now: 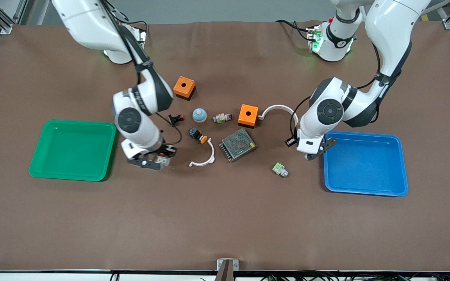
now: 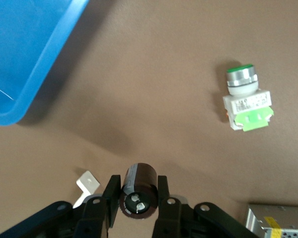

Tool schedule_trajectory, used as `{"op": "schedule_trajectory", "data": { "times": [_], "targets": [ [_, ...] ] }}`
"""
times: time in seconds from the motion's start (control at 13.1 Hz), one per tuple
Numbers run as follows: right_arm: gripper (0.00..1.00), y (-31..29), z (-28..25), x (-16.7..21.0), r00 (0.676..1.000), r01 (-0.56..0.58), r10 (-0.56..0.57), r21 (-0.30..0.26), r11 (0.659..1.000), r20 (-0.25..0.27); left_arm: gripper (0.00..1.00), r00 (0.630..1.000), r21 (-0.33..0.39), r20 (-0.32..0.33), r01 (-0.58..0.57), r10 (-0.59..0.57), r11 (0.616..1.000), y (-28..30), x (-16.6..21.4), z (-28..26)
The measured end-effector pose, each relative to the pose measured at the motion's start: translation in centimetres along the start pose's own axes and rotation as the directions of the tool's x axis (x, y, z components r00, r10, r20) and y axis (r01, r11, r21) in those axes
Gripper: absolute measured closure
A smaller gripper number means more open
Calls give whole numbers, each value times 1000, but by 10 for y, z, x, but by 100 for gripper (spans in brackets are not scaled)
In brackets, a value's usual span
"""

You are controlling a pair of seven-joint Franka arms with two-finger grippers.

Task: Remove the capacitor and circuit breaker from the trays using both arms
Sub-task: 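Carry the capacitor and the breaker out of the trays toward the table center, then lower the capacitor and the breaker onto the table and open both grippers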

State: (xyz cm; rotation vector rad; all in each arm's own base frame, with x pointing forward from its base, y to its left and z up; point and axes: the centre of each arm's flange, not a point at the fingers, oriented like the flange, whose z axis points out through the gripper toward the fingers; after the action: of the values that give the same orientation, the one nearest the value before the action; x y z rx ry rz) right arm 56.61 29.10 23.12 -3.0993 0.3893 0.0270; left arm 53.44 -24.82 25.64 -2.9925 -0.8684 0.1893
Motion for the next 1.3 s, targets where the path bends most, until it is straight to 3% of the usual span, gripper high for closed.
{"op": "schedule_trajectory", "data": {
  "times": [0.31, 0.92, 1.3],
  "targets": [
    [60, -21, 29, -19, 1000, 4, -5, -2, 1000, -11, 66, 1000, 14, -21, 9, -9, 1000, -10, 15, 2],
    [57, -27, 30, -23, 1000, 13, -13, -3, 1000, -13, 66, 1000, 1, -25, 7, -7, 1000, -15, 28, 23],
    [7, -32, 1, -1, 1000, -3, 3, -2, 1000, -17, 66, 999, -10, -22, 31, -31, 999, -5, 17, 30]
  ]
}}
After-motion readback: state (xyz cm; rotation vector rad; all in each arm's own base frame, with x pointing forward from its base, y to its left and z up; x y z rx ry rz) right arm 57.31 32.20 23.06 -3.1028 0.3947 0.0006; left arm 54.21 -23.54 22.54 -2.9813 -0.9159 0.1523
